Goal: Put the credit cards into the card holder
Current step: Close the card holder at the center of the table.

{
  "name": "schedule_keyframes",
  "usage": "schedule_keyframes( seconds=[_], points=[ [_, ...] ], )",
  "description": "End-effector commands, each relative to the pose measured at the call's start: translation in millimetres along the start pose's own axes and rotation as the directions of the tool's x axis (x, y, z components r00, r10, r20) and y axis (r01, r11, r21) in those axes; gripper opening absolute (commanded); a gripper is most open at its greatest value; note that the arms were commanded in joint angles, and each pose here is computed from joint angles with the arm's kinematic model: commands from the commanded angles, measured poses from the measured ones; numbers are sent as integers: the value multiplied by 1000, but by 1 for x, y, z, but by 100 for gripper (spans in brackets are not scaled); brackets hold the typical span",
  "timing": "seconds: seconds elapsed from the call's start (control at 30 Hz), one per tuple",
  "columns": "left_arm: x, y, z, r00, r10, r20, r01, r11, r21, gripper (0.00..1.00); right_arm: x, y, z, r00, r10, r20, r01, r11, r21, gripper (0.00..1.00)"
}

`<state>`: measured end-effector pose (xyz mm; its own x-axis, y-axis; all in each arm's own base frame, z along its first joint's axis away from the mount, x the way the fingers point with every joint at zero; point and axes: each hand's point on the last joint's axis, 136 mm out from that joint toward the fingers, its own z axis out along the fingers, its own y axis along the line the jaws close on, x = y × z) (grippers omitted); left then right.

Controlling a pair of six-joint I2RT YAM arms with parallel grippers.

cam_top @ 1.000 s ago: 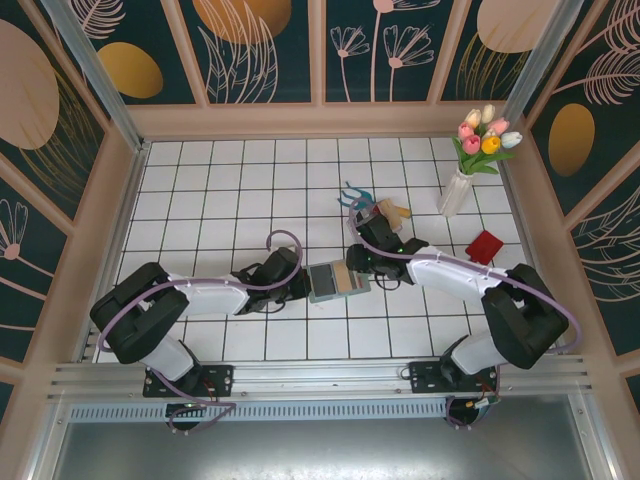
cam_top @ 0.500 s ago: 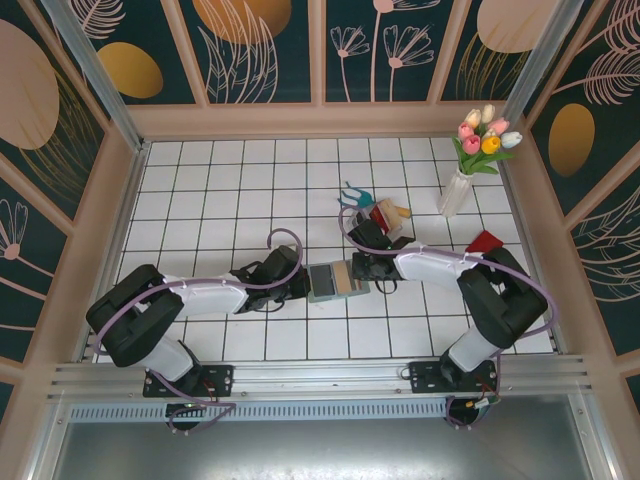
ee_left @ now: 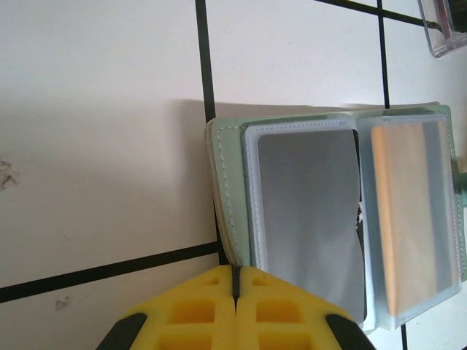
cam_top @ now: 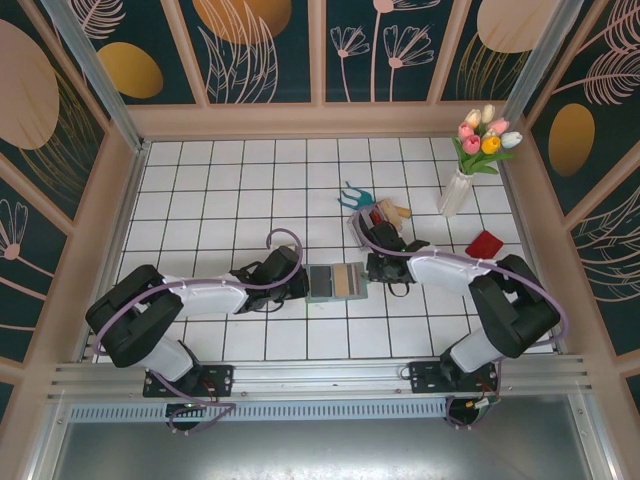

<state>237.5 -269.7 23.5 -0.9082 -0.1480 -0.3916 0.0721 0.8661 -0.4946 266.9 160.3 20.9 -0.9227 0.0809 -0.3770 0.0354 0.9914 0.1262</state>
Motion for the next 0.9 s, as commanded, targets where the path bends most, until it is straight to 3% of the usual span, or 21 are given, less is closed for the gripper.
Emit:
schedule_keyframes(
  seconds=[0.0, 0.2, 0.3, 0.53, 0.87],
  points=[
    [1, 5, -4, 1000, 26, 7, -25, 999, -26, 0, -6, -4, -11, 999, 27, 21, -26, 1000, -5, 28],
    [-2, 0, -6, 1000, 28, 12, -28, 1000, -14, 0, -19, 35, -38, 997, 30, 76, -14, 980, -197, 43],
    [-4, -2, -7, 1000, 26, 17, -26, 1000, -8, 0, -17, 55, -42, 997, -14, 76, 31, 971, -236, 46],
    [-5, -5, -9, 999, 28, 17, -28, 1000, 1, 0, -5, 63, -28, 988, -145, 54, 148, 988, -45, 50],
    [-7, -5, -11, 999, 29, 24, -29, 1000, -1, 0, 7, 66, -12, 985, -171, -2, 171, 985, -24, 52]
  ],
)
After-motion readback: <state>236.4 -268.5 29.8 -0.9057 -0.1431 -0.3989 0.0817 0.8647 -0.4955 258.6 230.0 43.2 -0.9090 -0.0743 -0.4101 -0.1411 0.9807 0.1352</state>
